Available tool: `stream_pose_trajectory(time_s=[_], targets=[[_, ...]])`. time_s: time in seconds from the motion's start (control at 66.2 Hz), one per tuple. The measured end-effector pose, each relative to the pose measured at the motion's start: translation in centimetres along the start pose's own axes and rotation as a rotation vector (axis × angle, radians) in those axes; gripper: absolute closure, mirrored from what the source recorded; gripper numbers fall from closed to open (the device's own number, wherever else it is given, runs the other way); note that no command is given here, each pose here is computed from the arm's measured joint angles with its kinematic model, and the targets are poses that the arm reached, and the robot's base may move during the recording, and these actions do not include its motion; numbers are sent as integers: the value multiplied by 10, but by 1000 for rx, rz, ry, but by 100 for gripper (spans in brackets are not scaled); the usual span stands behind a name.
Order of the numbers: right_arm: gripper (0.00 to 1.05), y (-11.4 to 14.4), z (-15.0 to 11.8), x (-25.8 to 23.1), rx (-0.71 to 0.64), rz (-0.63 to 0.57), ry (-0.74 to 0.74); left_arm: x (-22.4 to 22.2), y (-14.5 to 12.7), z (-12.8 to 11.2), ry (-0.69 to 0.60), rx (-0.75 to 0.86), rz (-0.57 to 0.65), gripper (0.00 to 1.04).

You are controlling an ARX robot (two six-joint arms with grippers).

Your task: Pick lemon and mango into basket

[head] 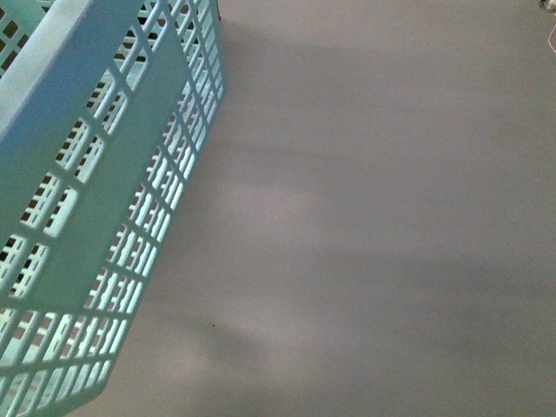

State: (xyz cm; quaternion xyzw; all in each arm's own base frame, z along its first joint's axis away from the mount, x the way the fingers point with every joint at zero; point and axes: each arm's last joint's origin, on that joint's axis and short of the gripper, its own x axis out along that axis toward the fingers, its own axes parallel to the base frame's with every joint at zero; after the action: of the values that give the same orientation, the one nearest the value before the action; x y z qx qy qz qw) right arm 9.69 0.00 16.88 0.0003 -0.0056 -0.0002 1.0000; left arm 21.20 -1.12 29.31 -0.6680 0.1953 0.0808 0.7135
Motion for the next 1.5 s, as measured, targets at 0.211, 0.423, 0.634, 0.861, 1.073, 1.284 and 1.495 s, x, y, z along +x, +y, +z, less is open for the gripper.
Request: stream_pose_trajectory(time_s=[0.211, 0.423, 0.634, 0.861, 1.073, 1.284, 1.495], targets=[[9, 0, 0, 0, 0, 0, 0, 0, 0, 0, 1, -1, 0, 90], [9, 0, 0, 0, 0, -1, 0, 0, 0, 0, 0, 0, 0, 90], [9, 0, 0, 0, 0, 0, 0, 0, 0, 0, 0, 0, 0, 90], [9, 0, 0, 0, 0, 0, 0, 0, 0, 0, 0, -1, 0, 90], [9, 0, 0, 0, 0, 0, 0, 0, 0, 0, 1, 0, 0, 90], [9, 0, 0, 0, 0, 0, 0, 0, 0, 0, 0, 0, 0, 90], [9, 0, 0, 0, 0, 0, 0, 0, -1, 0, 0, 0, -2, 90]])
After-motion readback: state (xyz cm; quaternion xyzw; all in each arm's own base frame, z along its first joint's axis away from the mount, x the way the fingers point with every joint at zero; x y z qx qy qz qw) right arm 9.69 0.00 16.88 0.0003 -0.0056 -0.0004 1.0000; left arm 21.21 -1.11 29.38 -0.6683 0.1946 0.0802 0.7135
